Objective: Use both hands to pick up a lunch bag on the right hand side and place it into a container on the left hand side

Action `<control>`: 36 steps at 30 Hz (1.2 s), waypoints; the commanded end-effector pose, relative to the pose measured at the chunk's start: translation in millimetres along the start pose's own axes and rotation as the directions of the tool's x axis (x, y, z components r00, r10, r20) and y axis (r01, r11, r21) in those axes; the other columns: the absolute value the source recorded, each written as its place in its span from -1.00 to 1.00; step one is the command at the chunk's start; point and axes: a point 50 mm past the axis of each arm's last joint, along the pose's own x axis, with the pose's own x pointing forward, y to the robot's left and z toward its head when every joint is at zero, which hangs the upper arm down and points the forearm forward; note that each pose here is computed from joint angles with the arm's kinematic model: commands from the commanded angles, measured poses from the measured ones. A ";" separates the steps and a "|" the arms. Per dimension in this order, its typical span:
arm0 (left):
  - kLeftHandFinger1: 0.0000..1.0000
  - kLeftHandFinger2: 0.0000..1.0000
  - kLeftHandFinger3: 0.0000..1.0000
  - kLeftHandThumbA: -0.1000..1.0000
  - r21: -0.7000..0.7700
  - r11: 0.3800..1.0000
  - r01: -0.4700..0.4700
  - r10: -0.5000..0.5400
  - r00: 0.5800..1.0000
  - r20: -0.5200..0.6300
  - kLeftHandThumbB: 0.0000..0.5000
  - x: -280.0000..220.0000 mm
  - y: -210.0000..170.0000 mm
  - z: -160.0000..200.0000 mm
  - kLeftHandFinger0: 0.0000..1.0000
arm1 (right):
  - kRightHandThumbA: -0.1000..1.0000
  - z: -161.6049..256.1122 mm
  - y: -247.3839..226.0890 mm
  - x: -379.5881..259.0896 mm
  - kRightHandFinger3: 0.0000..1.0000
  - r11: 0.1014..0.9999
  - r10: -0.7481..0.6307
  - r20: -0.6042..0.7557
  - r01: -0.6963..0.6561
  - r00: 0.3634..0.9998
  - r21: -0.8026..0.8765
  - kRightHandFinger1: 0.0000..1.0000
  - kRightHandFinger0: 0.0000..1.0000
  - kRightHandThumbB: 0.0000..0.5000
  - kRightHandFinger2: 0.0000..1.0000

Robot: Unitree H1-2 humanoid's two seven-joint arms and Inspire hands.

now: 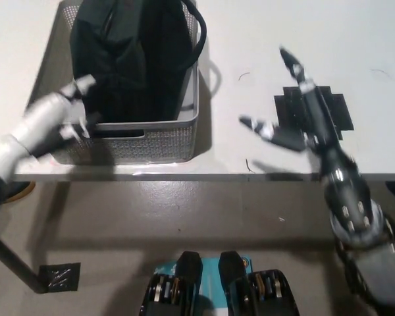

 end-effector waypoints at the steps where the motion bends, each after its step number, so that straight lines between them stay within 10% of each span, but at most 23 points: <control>1: 1.00 1.00 1.00 1.00 -0.351 0.894 -0.279 0.373 0.897 0.237 0.39 -88.7 -17.7 84.7 1.00 | 1.00 93.2 -51.2 -116.2 1.00 0.965 -0.103 0.393 -0.004 0.914 0.264 1.00 1.00 -0.08 1.00; 18: 1.00 1.00 1.00 1.00 -0.525 0.827 -0.200 0.240 0.971 0.008 -0.07 -139.9 -145.1 29.8 1.00 | 1.00 -16.4 39.8 -217.6 1.00 0.851 -0.015 -0.048 0.038 0.999 0.524 1.00 1.00 0.15 1.00; 36: 1.00 1.00 1.00 1.00 -0.604 0.789 -0.115 -0.018 0.978 -0.209 0.24 -133.9 -199.7 -31.3 1.00 | 1.00 -72.8 90.8 -210.7 1.00 0.743 0.087 -0.201 0.071 0.976 0.665 1.00 1.00 -0.19 1.00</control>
